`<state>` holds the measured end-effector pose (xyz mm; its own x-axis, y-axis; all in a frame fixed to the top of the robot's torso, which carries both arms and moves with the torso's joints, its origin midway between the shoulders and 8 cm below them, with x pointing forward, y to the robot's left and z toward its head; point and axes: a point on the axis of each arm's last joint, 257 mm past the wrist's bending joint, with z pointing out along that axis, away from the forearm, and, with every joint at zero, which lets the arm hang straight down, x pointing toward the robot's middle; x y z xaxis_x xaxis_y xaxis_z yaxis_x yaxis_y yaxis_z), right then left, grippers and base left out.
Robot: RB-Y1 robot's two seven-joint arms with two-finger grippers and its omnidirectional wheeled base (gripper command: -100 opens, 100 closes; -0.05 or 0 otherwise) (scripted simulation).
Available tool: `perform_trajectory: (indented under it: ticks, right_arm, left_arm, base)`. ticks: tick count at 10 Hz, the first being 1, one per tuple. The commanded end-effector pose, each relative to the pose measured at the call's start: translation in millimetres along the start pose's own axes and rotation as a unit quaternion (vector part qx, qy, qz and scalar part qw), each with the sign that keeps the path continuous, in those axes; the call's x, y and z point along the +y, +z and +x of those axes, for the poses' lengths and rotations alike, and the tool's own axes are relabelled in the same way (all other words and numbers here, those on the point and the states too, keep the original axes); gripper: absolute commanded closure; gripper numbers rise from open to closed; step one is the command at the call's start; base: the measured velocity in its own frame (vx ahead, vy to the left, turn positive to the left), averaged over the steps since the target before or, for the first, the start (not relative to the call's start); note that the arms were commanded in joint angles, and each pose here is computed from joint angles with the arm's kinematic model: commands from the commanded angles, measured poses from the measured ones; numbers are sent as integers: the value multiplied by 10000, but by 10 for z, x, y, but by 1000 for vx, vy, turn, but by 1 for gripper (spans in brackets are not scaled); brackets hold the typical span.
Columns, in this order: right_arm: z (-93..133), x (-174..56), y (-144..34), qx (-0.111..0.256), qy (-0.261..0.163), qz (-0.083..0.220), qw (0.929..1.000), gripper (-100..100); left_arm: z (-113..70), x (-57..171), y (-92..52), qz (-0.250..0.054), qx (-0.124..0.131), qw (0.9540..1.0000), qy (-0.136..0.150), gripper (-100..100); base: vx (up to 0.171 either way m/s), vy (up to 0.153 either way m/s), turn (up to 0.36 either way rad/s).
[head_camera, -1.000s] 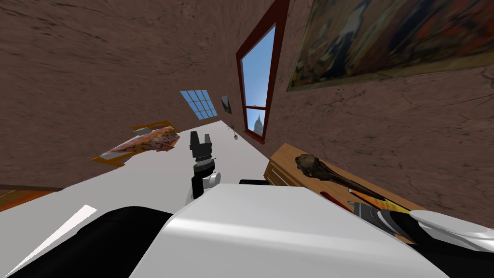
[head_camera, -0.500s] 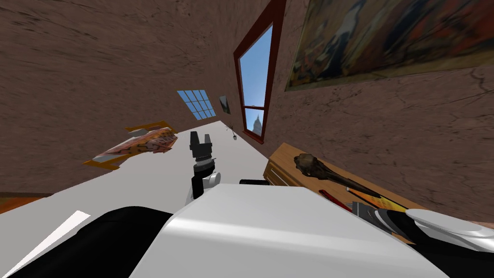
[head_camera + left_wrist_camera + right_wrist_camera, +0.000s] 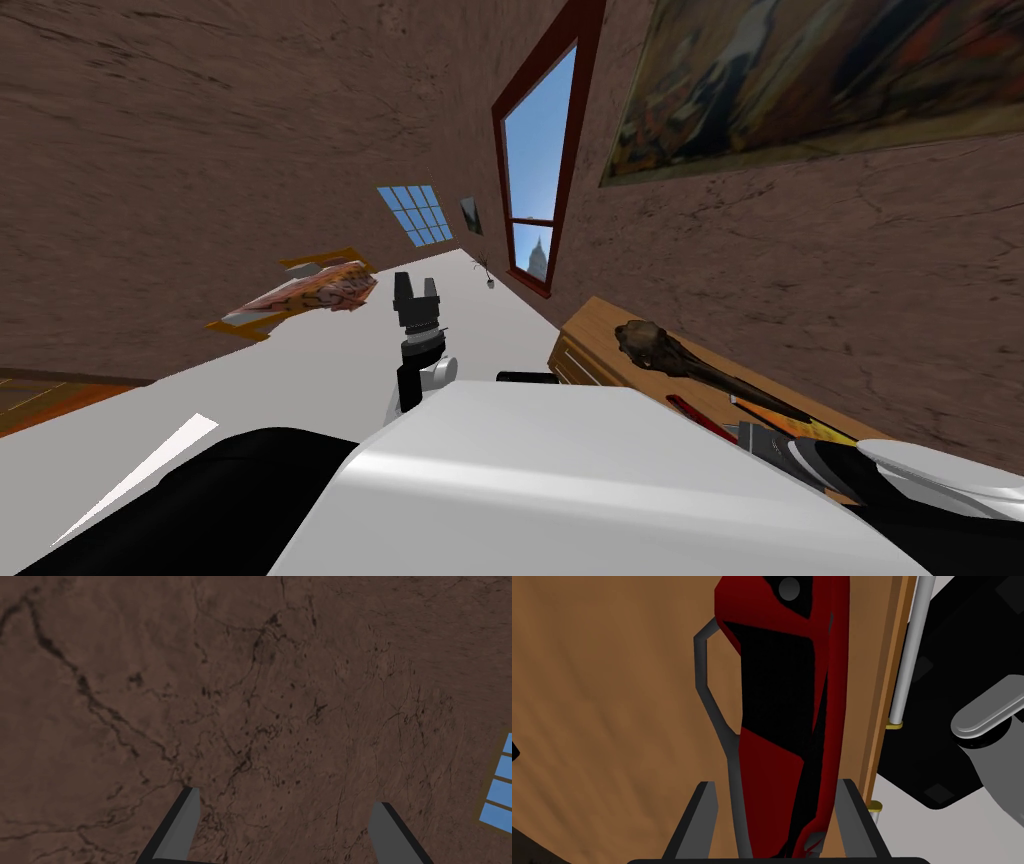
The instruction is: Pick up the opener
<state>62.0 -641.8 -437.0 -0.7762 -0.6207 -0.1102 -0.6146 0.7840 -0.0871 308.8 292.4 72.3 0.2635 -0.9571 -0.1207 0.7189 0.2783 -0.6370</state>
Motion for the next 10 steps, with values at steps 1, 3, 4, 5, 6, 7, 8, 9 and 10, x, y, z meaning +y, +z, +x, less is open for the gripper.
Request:
perform_trajectory:
  ticks: [1, 3, 4, 5, 6, 7, 8, 9, 10]
  right_arm:
    - [85, -23, -39, -10, 77, -13, 10000, 100]
    - [173, -51, -77, 20, 152, 9, 9999, 100]
    - [240, -62, -108, 26, 219, 15, 9998, 100]
    - [308, -69, -140, 32, 288, 20, 9996, 100]
    - [377, -73, -174, 36, 361, 25, 9993, 100]
    - [446, -74, -209, 40, 436, 30, 9990, 100]
    - [516, -70, -245, 42, 514, 35, 9987, 100]
    - [478, -80, -219, 44, 467, 41, 9989, 100]
    - [482, -73, -222, 39, 473, 31, 9989, 0]
  left_arm:
    - [0, 0, 0, 0, 0, 10000, 0, 0]
    - [0, 0, 0, 0, 0, 10000, 0, 0]
    - [0, 0, 0, 0, 0, 10000, 1, 0]
    - [0, 0, 0, 0, 0, 10000, 0, 0]
    - [0, 0, 0, 0, 0, 10000, 0, 0]
    - [0, 0, 0, 0, 0, 10000, 0, 0]
    - [0, 0, 0, 0, 0, 10000, 0, 0]
    - [0, 0, 0, 0, 0, 10000, 0, 0]
    - [-1, 0, 0, -1, 0, 10000, 1, 0]
  base:
    - [-50, 51, 157]
    - [-33, 38, 78]
    - [-23, 26, 72]
    - [-34, 34, 128]
    - [-43, 42, 140]
    - [-43, 46, 137]
    - [-40, 47, 126]
    - [-17, 19, 15]
    - [0, 0, 0]
